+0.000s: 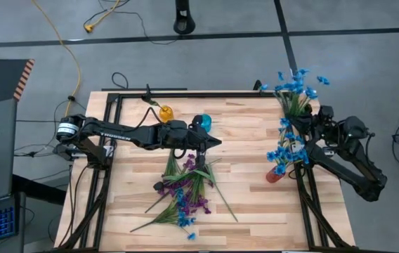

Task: Sort flowers into vase by color
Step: Put the top blue flower into the red vase

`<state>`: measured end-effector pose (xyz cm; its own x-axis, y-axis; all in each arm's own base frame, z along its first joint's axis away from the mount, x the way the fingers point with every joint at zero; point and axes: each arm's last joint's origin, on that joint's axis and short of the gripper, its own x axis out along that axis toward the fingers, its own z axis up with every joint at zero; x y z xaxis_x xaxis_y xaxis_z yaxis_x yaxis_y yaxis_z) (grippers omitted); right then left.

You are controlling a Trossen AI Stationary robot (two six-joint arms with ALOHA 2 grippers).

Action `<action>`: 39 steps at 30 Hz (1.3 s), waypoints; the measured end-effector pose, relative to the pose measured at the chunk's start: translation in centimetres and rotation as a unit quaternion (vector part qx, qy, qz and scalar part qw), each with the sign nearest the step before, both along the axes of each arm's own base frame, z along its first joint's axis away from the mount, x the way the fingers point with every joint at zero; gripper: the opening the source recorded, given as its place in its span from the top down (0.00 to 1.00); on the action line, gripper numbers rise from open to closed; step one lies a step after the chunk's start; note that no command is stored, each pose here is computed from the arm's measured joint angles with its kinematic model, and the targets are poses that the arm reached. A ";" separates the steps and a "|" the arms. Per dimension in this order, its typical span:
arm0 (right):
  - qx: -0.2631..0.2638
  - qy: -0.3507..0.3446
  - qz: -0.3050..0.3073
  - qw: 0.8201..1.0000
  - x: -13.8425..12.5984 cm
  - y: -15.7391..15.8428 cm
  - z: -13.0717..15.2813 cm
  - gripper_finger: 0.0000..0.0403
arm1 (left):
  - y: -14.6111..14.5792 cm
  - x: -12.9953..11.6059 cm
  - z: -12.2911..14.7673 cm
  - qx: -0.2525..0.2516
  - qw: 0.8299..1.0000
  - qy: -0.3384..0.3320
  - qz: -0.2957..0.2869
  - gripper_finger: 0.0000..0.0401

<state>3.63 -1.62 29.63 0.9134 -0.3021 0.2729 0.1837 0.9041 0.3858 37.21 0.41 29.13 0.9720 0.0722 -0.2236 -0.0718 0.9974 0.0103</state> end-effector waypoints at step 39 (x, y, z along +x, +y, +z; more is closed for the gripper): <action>0.032 -0.039 0.053 0.997 1.4 -0.8 -1.9 0.90 | 0.0 0.0 0.2 -0.002 1.000 -0.008 0.001 1.00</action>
